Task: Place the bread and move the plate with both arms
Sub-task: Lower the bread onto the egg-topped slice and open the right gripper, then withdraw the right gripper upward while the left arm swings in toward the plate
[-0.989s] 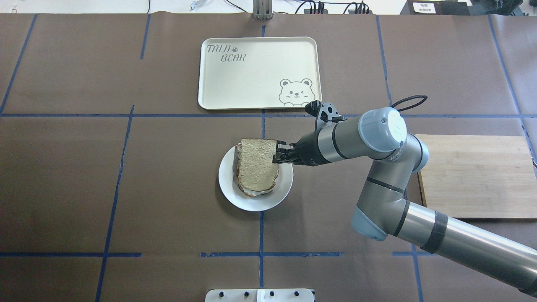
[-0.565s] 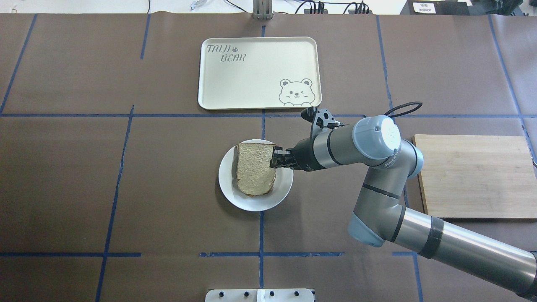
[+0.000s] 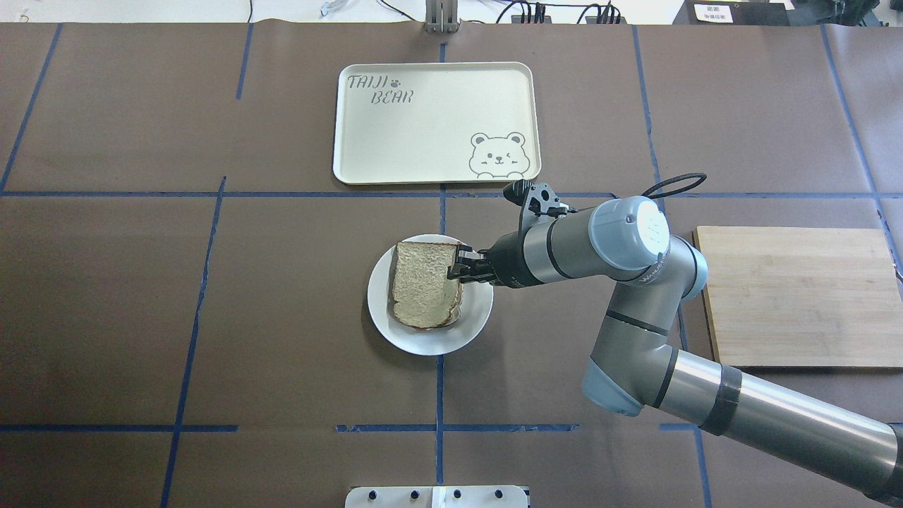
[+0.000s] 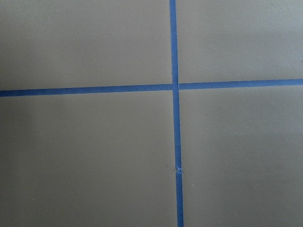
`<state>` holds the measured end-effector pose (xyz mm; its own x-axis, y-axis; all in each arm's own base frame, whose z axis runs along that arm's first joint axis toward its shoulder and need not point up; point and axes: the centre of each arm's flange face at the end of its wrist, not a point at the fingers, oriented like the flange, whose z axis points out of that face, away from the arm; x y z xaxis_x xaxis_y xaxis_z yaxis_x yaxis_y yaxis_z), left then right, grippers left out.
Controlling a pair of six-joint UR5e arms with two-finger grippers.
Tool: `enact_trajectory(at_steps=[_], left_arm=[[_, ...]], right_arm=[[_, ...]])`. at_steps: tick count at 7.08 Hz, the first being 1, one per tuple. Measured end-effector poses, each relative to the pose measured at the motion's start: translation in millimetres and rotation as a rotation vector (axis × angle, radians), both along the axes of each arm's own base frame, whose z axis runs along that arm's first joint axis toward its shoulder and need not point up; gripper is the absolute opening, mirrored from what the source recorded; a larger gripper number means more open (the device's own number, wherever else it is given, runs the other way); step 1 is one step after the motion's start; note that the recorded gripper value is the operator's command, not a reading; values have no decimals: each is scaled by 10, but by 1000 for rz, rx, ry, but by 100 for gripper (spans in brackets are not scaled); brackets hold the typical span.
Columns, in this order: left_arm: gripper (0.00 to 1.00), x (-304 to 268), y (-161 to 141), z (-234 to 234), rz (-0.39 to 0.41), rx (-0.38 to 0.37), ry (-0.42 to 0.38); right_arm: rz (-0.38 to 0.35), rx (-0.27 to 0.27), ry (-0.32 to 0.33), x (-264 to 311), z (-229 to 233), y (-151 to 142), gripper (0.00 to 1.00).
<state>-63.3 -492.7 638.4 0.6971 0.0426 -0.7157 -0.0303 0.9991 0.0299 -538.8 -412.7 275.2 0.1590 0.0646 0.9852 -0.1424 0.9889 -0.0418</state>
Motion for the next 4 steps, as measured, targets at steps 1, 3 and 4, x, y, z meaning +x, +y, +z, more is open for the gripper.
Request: enact_trajectory(at_steps=[1, 3, 4], left_arm=[[100, 1, -7, -29, 0, 6, 0], [100, 16, -55, -195, 2, 42, 3], [100, 86, -88, -369, 14, 83, 16]], right_arm=[[4, 5, -6, 33, -23, -20, 100], [31, 11, -24, 300, -138, -212, 100], [47, 0, -19, 595, -120, -432, 100]])
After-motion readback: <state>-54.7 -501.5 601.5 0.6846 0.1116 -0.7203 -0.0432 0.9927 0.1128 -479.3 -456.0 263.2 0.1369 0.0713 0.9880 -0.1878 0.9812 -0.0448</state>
